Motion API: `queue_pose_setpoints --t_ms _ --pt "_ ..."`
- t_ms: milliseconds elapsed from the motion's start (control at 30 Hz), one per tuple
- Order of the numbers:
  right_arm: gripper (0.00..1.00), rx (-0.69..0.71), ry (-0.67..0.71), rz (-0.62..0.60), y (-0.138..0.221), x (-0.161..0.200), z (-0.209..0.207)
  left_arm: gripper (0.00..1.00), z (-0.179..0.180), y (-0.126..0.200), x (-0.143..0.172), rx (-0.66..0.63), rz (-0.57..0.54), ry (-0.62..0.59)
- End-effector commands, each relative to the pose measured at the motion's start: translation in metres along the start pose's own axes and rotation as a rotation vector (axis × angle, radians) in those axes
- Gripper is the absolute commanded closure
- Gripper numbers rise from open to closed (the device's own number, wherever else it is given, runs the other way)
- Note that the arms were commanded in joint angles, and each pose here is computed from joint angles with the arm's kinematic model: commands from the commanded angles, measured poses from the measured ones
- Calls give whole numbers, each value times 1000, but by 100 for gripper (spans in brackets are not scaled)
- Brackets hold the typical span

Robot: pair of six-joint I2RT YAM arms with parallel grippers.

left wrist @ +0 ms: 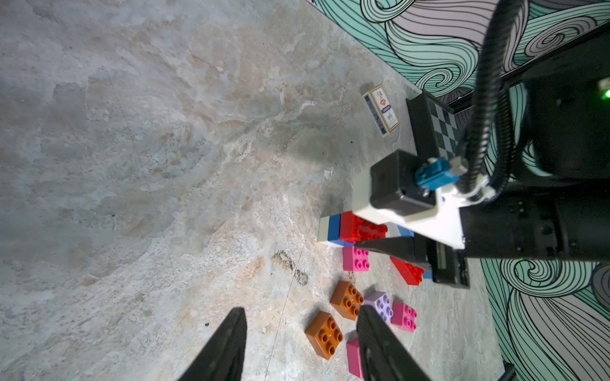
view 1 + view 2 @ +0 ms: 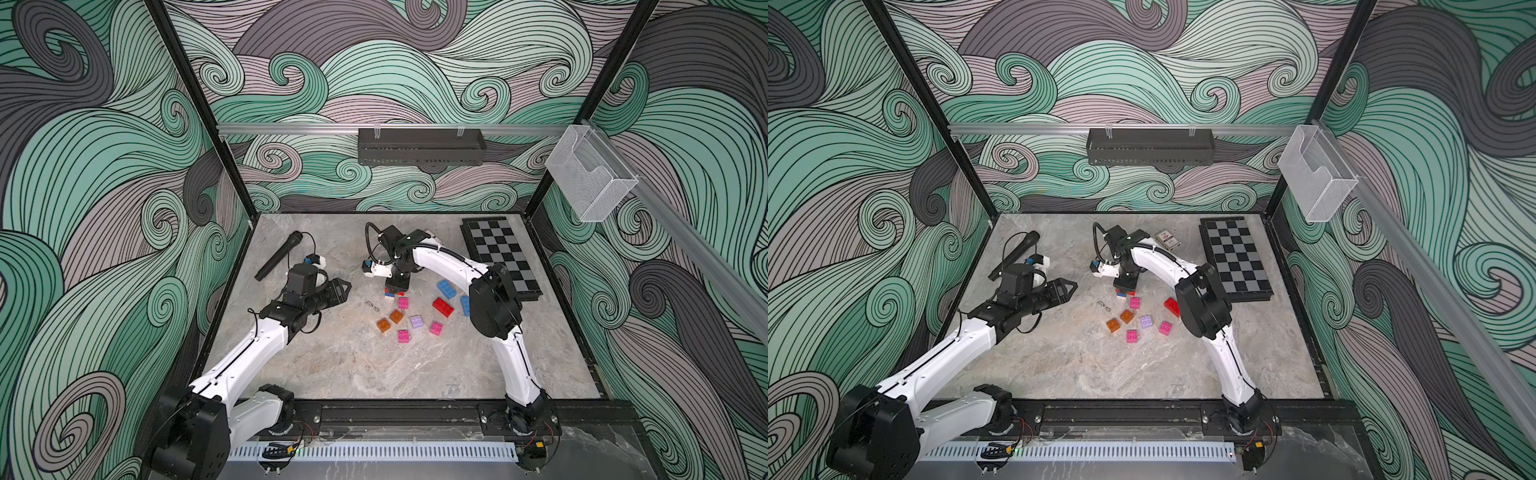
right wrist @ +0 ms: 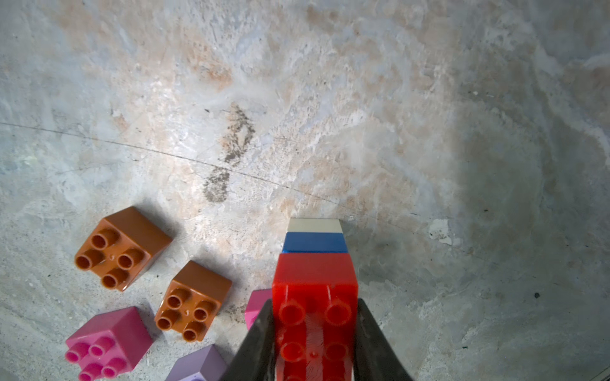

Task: Assemble the letter p with lego
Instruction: Assemble the lego brick with the lego brick.

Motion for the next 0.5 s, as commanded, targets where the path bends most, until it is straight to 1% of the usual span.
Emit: queue_pose_setpoints --t_ms 0,167,333,467 --pt "80 -7 -10 -65 23 -5 3 45 0 1 -7 7 -28 -5" --pt "80 7 -14 -76 30 -6 2 45 -1 3 -7 7 -33 -5" --pt "80 6 -21 -66 28 -4 2 45 0 3 -7 4 -33 -4" --pt "80 21 -12 -36 22 2 2 45 0 2 -7 4 -32 -4"
Point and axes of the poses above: each gripper's point midway between its finger pads, its own y axis back along the fingers, its own z axis along the line the jaws close on, x = y × z, the point moved 3 cm from there along y, back along the fingers, and after that the axes turned 14 degrees about -y, right-handed, at the moved point
